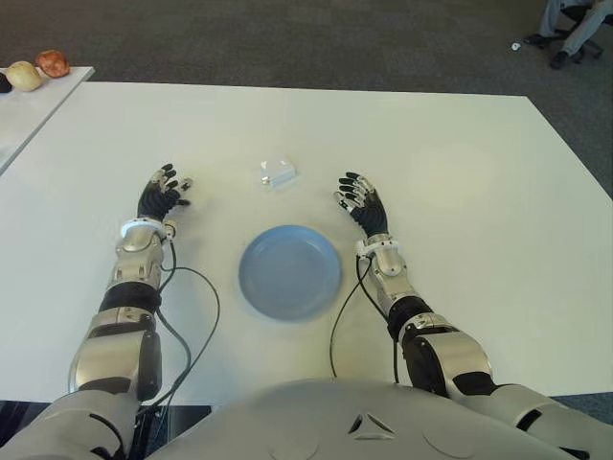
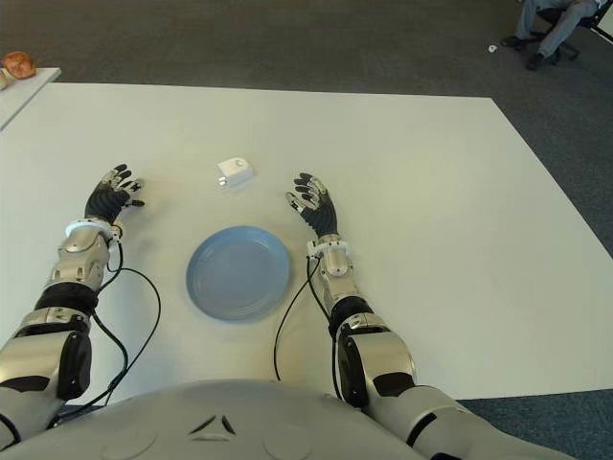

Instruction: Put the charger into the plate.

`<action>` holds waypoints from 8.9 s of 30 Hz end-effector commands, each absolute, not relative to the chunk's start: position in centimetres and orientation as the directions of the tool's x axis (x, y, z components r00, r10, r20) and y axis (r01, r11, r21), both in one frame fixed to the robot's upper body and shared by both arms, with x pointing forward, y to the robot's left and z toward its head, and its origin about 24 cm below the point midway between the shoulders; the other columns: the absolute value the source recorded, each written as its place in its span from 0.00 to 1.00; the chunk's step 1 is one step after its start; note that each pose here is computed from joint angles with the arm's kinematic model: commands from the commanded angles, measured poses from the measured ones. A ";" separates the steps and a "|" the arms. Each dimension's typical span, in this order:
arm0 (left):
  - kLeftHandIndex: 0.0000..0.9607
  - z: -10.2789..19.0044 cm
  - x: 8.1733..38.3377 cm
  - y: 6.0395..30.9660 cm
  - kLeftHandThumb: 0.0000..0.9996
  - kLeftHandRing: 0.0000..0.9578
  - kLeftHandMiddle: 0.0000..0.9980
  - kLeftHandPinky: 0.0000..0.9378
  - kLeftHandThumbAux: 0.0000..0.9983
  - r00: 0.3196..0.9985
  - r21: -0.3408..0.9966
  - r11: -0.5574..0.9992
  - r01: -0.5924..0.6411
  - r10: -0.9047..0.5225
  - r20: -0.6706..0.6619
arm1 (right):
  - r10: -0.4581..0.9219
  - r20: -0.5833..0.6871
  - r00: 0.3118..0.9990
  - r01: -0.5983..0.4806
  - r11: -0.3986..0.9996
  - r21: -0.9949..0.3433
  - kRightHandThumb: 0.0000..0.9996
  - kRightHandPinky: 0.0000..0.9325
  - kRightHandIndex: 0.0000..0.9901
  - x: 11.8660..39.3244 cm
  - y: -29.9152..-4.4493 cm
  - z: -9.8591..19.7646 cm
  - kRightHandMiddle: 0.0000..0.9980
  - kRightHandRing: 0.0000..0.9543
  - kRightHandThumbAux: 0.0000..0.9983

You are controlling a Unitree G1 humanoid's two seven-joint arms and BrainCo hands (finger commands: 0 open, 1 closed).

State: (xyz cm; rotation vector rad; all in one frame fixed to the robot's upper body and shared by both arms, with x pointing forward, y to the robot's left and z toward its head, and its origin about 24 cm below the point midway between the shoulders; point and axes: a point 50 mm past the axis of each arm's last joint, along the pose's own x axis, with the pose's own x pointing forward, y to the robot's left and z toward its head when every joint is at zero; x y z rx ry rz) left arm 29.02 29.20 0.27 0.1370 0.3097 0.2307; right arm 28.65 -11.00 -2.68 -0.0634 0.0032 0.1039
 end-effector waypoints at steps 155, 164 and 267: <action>0.00 -3.8 31.2 16.4 0.00 0.00 0.00 0.04 0.57 0.838 0.868 0.072 0.491 -0.310 -0.448 | 0.076 -0.177 0.981 -0.082 0.996 -0.025 0.06 0.16 0.20 23.9 -10.6 -6.7 0.26 0.22 0.65; 0.00 -3.9 30.5 18.4 0.00 0.00 0.00 0.05 0.56 0.822 0.863 0.029 0.505 -0.323 -0.470 | 0.079 -0.181 0.980 -0.086 0.996 -0.030 0.03 0.18 0.19 23.9 -10.5 -6.8 0.26 0.23 0.65; 0.00 3.8 29.5 25.5 0.16 0.00 0.00 0.03 0.45 0.926 0.949 0.172 0.263 -0.323 -0.198 | 0.073 -0.224 0.972 -0.077 0.997 -0.010 0.00 0.19 0.20 24.9 -10.3 -6.6 0.27 0.24 0.57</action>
